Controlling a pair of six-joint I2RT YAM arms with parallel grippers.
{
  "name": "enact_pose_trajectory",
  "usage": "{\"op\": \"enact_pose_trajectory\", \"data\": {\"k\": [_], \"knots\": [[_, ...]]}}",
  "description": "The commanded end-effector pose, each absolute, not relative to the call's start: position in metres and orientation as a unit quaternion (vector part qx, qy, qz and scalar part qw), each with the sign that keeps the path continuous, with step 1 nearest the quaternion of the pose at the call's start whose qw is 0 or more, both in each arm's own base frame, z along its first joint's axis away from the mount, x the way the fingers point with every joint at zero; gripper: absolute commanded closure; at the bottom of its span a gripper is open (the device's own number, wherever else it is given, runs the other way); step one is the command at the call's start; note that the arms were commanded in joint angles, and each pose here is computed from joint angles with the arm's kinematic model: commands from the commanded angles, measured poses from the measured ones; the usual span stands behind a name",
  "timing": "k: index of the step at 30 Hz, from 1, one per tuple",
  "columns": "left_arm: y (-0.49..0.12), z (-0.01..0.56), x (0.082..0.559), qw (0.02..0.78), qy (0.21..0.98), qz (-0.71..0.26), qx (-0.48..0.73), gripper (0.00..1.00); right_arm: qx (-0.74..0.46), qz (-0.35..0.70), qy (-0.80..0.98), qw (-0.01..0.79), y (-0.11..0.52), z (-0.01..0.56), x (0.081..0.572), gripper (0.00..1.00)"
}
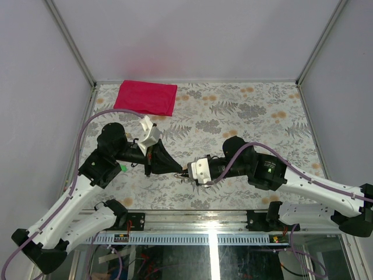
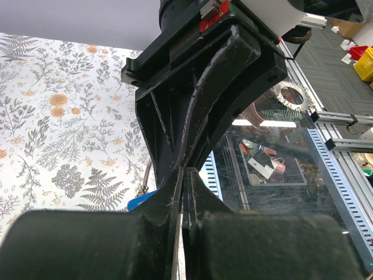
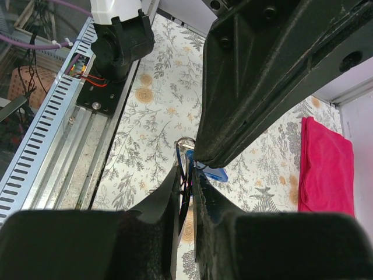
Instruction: Put the keys on the keyring
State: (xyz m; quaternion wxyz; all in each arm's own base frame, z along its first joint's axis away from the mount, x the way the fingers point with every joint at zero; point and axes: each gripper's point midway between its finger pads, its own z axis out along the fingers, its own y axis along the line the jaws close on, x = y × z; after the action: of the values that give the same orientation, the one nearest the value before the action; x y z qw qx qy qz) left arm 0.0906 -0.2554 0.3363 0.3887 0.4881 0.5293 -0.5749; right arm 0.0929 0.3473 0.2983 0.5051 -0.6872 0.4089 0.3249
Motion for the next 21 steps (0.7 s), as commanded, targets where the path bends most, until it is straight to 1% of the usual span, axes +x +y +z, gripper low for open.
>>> {"op": "enact_pose_trajectory", "data": {"k": [1, 9, 21], "knots": [[-0.2543, 0.3408, 0.0830, 0.381, 0.508, -0.586, 0.504, 1.00, -0.681, 0.336, 0.375, 0.532, 0.3520, 0.3304, 0.0883, 1.00], [-0.2524, 0.3315, 0.0794, 0.343, 0.517, -0.582, 0.525, 1.00, -0.699, 0.326, 0.373, 0.517, 0.3461, 0.3288, 0.0860, 1.00], [-0.2521, 0.3327, 0.0742, 0.322, 0.511, -0.593, 0.533, 1.00, -0.714, 0.329, 0.377, 0.490, 0.3487, 0.3207, 0.0828, 1.00]]}}
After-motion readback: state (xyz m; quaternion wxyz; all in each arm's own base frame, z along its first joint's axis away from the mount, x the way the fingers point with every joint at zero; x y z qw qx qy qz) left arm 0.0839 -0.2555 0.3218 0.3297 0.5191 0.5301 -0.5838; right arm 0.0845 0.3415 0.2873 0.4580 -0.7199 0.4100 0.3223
